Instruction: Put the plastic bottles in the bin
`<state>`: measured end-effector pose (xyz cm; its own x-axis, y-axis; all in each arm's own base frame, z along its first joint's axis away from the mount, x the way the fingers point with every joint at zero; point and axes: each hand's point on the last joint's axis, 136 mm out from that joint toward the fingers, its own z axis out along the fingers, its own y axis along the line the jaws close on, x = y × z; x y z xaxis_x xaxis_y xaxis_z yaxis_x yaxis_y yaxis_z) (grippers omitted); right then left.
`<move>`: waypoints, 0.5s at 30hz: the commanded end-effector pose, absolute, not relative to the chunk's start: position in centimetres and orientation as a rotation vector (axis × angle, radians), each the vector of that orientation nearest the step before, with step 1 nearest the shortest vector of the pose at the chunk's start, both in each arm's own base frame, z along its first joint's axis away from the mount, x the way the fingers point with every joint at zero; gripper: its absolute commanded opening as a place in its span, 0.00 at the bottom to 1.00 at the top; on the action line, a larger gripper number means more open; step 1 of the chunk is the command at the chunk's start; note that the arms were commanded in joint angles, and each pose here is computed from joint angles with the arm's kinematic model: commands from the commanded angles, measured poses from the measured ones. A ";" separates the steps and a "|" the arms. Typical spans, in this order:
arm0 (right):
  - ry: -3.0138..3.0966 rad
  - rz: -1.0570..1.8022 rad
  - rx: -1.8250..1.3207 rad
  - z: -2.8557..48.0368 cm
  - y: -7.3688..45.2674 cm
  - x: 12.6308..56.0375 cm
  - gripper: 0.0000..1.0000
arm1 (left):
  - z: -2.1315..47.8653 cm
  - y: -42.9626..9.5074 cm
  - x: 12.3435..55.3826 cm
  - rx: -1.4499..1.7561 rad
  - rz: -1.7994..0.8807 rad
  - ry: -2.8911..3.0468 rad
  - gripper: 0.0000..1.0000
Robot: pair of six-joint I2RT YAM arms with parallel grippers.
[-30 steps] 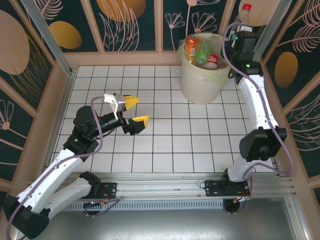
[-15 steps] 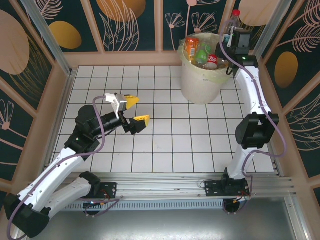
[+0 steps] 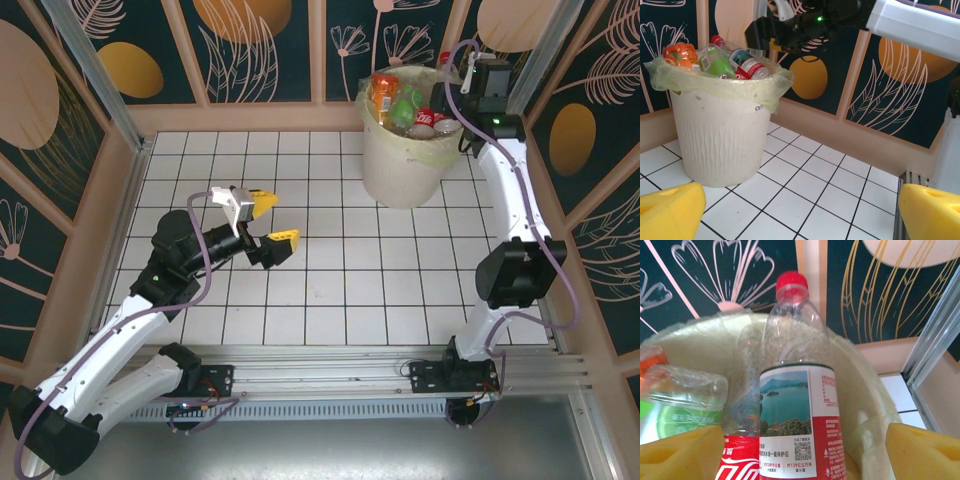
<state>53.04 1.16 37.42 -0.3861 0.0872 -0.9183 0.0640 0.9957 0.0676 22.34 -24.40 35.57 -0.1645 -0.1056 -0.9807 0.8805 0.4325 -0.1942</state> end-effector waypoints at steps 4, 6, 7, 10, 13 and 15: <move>1.813 0.107 0.105 43.0 1.6 49.4 0.85 | 36.0 -23.2 23.4 0.662 -0.911 1.447 0.99; 1.784 0.162 0.073 43.4 2.4 48.0 0.86 | 36.1 -22.3 24.3 0.605 -0.849 1.455 0.99; 1.767 0.179 0.064 43.5 2.6 47.2 0.87 | 36.1 -21.8 24.7 0.574 -0.814 1.457 0.99; 1.718 0.222 0.029 43.3 3.3 44.7 0.99 | 35.7 -19.7 26.1 0.449 -0.700 1.467 0.98; 1.670 0.238 -0.004 42.6 3.7 42.2 0.99 | 35.0 -17.8 27.2 0.342 -0.610 1.480 0.99; 1.631 0.231 0.019 42.1 3.3 40.5 0.99 | 34.6 -16.6 27.6 0.283 -0.563 1.478 0.98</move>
<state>41.99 3.18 40.19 -0.1970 0.1291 -0.9719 -0.0923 0.9844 0.1495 26.27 -19.22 34.13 -0.0753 -0.1559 -0.9849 0.6446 0.7460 -0.1674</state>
